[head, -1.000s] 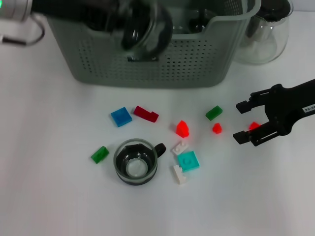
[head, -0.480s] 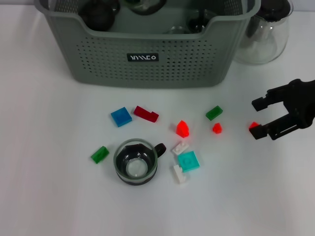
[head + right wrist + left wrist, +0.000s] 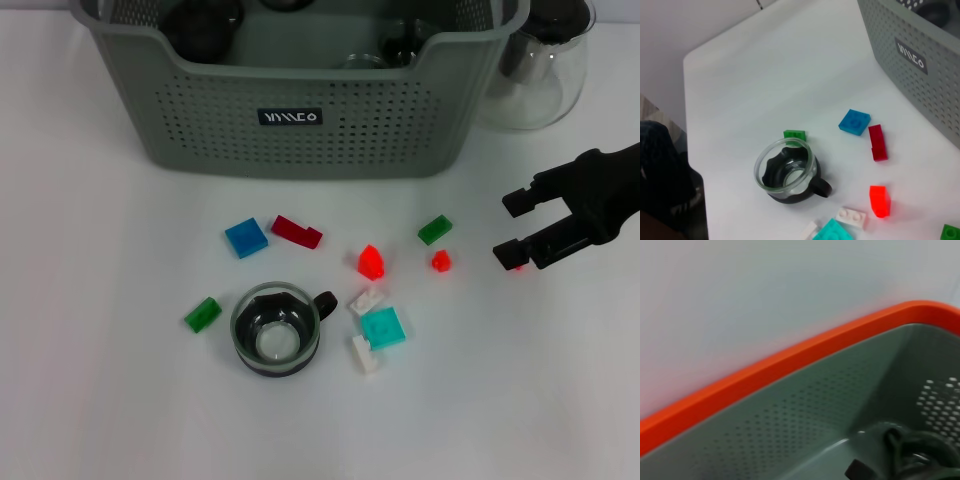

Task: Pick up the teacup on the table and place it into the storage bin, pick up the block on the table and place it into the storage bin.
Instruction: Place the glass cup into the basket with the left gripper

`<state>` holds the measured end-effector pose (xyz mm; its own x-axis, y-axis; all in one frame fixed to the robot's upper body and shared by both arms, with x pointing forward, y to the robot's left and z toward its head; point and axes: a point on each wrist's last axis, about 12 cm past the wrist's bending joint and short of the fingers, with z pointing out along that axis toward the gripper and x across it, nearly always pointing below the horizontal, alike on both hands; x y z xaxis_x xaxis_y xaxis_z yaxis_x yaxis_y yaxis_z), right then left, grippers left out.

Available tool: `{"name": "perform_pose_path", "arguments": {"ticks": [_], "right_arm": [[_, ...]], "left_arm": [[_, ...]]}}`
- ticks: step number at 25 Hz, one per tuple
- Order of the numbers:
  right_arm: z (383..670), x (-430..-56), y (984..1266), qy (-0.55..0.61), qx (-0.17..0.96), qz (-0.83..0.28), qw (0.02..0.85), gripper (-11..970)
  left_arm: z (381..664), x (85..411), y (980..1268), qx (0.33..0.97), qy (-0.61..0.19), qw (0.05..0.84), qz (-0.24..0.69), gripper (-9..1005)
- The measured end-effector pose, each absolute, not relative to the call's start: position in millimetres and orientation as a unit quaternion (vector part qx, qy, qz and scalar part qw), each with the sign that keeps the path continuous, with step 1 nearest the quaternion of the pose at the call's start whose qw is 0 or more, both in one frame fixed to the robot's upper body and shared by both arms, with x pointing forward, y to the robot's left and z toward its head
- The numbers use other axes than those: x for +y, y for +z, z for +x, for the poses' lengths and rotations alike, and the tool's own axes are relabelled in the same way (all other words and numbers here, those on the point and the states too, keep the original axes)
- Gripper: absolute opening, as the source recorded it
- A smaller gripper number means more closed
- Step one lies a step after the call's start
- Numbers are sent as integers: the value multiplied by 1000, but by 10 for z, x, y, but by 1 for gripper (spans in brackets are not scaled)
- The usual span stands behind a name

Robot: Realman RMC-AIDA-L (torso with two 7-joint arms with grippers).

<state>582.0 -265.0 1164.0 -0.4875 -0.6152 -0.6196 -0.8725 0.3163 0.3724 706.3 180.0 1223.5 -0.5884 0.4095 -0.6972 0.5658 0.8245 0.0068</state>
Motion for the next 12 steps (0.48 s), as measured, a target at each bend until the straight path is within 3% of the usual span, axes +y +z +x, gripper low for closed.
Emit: {"name": "perform_pose_path", "arguments": {"ticks": [12], "right_arm": [[5878, -2539, 11622, 338, 790, -477, 185, 927]], "left_arm": [[7082, 1589, 11858, 880, -71, 374, 283, 53]]}}
